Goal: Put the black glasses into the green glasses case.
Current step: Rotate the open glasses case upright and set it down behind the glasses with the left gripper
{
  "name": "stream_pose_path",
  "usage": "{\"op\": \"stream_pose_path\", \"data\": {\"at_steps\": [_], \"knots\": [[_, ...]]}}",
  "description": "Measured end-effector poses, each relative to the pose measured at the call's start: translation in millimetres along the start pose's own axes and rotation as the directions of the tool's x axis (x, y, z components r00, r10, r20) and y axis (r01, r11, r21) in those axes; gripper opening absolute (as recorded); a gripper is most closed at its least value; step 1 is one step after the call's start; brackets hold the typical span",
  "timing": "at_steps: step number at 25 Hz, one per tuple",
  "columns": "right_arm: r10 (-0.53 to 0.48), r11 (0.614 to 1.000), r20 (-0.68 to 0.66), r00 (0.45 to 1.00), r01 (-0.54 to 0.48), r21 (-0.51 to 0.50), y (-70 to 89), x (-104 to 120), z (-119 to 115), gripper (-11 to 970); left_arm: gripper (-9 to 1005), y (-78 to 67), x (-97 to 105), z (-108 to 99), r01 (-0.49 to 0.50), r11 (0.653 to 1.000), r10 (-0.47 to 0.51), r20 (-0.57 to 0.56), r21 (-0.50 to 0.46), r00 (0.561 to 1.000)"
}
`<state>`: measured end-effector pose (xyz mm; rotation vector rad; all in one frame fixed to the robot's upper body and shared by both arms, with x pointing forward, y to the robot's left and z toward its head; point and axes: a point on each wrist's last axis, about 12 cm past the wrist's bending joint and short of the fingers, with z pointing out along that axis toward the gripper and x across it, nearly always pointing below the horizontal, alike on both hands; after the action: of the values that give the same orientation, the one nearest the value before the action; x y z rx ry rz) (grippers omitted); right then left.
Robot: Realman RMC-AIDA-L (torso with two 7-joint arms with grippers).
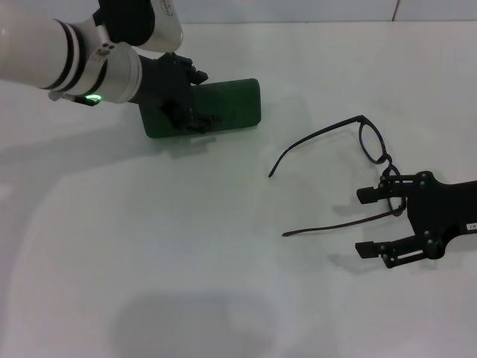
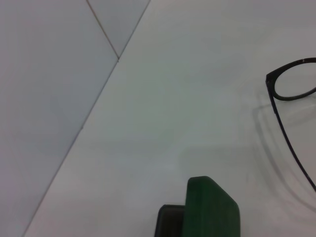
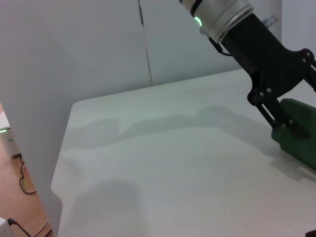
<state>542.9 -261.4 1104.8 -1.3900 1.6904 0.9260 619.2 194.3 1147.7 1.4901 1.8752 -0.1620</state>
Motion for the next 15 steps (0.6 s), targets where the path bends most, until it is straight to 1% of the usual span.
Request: {"op": "stream_pose_path", "data": {"at_steps": [7,11,15], "knots": [[0.001,1.000,0.000,1.000,-0.001,0.001,0.0,0.3,0.4,858,718,-0.4,1.9,-0.1,0.001,1.000,-0.001,0.001,-0.005,1.000],[0.002,1.000,-0.005,1.000,-0.002,-0.001,0.4,1.0,1.3,858,719,3.1,1.5,0.2,-0.007,0.999,0.007,0.008,-0.040,1.000],[0.005,1.000,-0.007,1.000,-0.005,-0.002,0.8,1.7,1.8,858,719,3.5,2.0,2.5,-0.006,0.999,0.006,0.007,-0.043,1.000]]}}
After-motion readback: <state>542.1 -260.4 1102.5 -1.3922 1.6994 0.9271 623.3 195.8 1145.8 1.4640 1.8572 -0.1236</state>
